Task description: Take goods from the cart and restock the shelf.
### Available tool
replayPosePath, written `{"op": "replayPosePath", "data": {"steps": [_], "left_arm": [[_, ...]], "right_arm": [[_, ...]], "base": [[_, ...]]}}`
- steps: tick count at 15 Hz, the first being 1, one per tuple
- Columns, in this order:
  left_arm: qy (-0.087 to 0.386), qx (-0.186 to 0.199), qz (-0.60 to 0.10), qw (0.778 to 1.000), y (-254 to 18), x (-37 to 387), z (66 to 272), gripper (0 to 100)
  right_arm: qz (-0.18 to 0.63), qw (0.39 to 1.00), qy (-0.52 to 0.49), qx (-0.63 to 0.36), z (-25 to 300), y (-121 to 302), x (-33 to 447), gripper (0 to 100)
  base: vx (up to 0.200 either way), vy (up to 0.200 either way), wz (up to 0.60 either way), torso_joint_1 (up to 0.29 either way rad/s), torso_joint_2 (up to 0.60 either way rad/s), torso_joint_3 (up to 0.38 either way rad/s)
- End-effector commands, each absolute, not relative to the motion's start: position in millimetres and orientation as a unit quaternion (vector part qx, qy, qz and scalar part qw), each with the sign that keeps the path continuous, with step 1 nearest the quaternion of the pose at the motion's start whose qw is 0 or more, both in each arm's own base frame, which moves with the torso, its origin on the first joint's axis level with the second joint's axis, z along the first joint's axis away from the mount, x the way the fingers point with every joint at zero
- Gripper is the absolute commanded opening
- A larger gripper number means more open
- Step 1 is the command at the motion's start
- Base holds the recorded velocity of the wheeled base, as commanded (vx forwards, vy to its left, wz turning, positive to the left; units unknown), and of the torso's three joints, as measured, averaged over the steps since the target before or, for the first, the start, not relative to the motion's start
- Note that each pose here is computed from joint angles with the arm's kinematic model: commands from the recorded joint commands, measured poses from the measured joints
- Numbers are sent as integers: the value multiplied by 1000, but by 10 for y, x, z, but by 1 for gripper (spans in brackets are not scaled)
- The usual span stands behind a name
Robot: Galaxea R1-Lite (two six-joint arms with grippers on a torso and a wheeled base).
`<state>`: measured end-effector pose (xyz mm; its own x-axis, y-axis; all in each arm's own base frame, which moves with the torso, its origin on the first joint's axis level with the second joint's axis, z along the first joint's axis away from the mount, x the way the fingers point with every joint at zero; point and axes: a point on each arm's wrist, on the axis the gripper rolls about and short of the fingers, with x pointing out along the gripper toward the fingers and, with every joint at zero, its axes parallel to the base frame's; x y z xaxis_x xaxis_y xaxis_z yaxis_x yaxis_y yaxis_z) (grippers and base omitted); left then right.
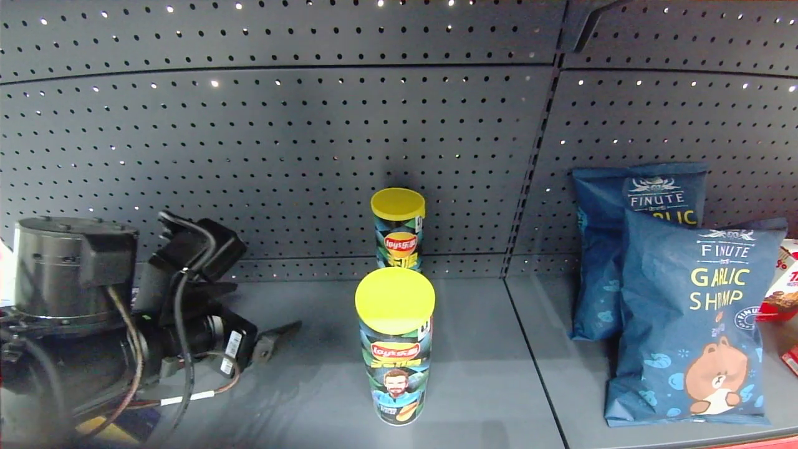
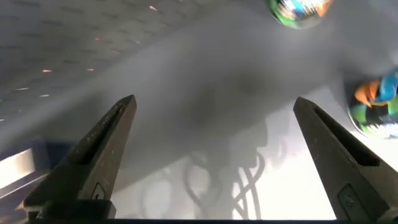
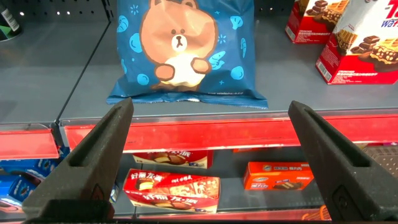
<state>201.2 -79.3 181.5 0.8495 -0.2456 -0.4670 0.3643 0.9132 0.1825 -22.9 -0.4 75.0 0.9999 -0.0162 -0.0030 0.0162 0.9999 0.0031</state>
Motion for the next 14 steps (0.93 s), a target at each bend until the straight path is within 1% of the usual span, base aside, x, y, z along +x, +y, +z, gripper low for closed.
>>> {"op": "replayPosePath", "data": {"steps": [1,3,4,6,7,8,9,10,11,13,14], "left_arm": [[158,122,-128,971,-594,1598,2037,100],[137,117,-118,976,-473,1295,1995,100],[107,113,-105,982,-363,1035,1984,100],[77,110,-79,988,-246,765,1971,100],[50,120,-67,989,-149,540,1990,100],[36,118,-59,991,-108,449,1989,100],[9,110,-32,993,-27,267,1983,100],[9,110,-32,993,-27,267,1983,100],[-16,98,9,995,39,75,1925,100],[-23,94,36,995,63,-7,1817,100],[-26,89,59,994,78,-56,1722,100]], "right_arm": [[-8,1000,2,2,750,-4,-228,100],[-8,1000,2,2,750,-3,-228,100],[-8,1000,2,2,750,-3,-228,100],[-8,1000,2,2,750,-4,-228,100],[-8,1000,2,2,750,-4,-228,100],[-8,1000,2,2,750,-4,-228,100],[-8,1000,2,2,750,-4,-228,100],[-8,1000,2,2,750,-4,-228,100],[-8,1000,2,2,750,-4,-228,100],[-8,1000,2,2,750,-3,-228,100],[-8,1000,2,2,750,-4,-228,100]], "base": [[0,0,0,0,0,0],[0,0,0,0,0,0],[0,0,0,0,0,0],[0,0,0,0,0,0],[0,0,0,0,0,0],[0,0,0,0,0,0],[0,0,0,0,0,0],[0,0,0,0,0,0],[0,0,0,0,0,0],[0,0,0,0,0,0],[0,0,0,0,0,0]]}}
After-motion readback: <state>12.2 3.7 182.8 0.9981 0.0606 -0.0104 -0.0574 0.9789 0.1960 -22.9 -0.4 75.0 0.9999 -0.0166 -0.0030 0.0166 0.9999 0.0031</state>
